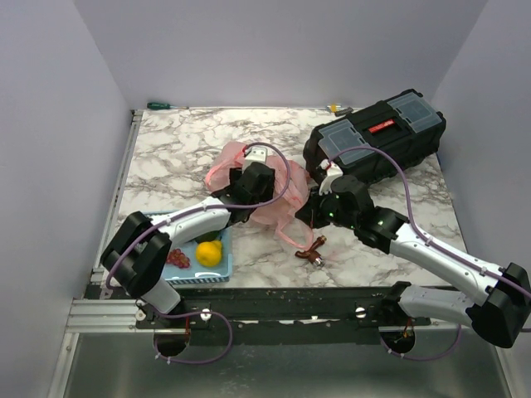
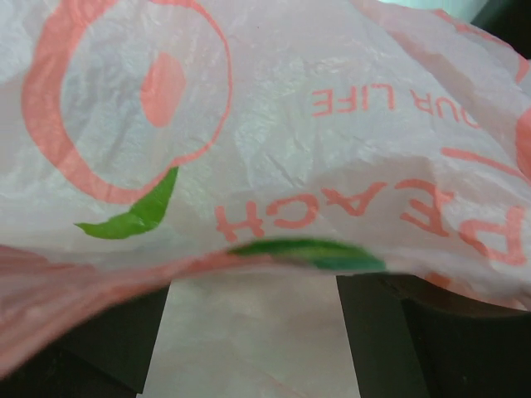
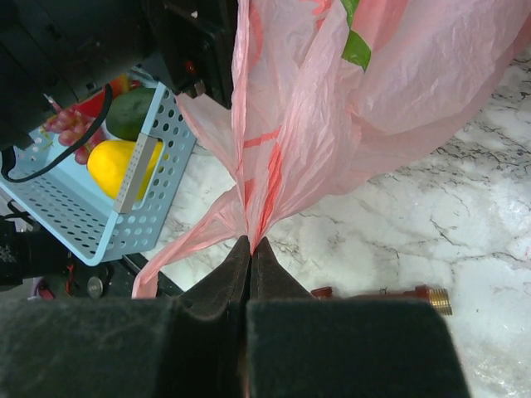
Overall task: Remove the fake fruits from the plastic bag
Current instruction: Take out the fake fruit from the plastic bag.
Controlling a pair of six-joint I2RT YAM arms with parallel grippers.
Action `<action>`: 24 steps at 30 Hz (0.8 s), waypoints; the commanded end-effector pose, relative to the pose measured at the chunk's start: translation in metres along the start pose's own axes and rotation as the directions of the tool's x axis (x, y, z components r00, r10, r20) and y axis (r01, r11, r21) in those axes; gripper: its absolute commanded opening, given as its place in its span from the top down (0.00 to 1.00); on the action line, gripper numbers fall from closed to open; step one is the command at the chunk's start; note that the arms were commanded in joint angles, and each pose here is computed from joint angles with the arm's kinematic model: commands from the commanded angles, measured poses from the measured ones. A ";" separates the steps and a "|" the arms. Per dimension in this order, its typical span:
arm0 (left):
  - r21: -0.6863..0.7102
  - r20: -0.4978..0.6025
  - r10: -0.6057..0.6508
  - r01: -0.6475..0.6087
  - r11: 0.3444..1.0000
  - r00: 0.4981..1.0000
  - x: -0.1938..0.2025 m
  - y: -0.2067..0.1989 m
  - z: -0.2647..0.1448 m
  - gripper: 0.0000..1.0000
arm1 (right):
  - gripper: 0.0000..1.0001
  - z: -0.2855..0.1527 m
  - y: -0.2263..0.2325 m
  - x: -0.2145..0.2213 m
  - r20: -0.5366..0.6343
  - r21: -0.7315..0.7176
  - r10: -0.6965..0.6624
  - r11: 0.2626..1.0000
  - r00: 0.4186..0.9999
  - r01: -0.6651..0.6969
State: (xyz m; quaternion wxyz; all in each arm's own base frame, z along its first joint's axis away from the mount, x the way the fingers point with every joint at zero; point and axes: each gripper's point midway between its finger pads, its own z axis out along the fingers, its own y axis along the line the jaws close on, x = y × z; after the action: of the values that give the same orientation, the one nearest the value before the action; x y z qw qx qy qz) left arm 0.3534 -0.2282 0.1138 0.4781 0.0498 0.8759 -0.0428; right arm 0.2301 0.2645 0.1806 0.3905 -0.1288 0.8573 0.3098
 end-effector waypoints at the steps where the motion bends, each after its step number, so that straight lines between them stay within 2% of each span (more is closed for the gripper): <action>1: -0.074 0.029 0.009 -0.007 0.997 1.000 -0.016 0.018 0.013 0.21 | 0.99 -0.005 -0.002 0.000 -0.002 0.019 -0.022 1.000 1.000 0.022; 5: -0.078 -0.031 -0.042 0.040 0.996 0.999 -0.011 0.026 0.031 0.15 | 0.99 -0.003 -0.001 -0.001 -0.006 0.017 -0.021 1.000 1.000 0.021; 11: -0.120 -0.156 -0.066 0.047 0.992 0.986 0.012 0.025 0.051 0.14 | 0.99 -0.003 0.001 -0.002 -0.006 0.011 -0.020 1.000 1.000 0.020; 17: -0.117 -0.206 -0.069 0.045 0.992 0.976 0.034 0.022 0.061 0.15 | 0.99 -0.003 0.000 0.000 -0.010 0.013 -0.015 1.000 1.000 0.016; 21: -0.090 -0.197 -0.060 0.043 0.995 0.979 0.031 0.020 0.062 0.22 | 0.99 -0.002 -0.001 0.002 -0.013 0.012 -0.009 1.000 1.000 0.009; 23: -0.063 -0.210 -0.049 0.037 0.997 0.976 0.031 0.015 0.063 0.30 | 0.99 -0.002 0.001 0.002 -0.013 0.004 -0.006 1.000 1.000 0.006; 24: -0.055 -0.213 -0.046 0.035 0.998 0.976 0.031 0.014 0.063 0.37 | 0.99 -0.002 0.002 0.001 -0.012 -0.001 -0.004 1.000 1.000 0.004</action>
State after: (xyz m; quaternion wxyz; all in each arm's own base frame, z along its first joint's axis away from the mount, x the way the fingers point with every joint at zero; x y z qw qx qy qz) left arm 0.3894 -0.2132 0.0534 0.3898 0.0142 0.9208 -0.0033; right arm 0.2293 0.2635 0.1784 0.3877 -0.1313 0.8594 0.3064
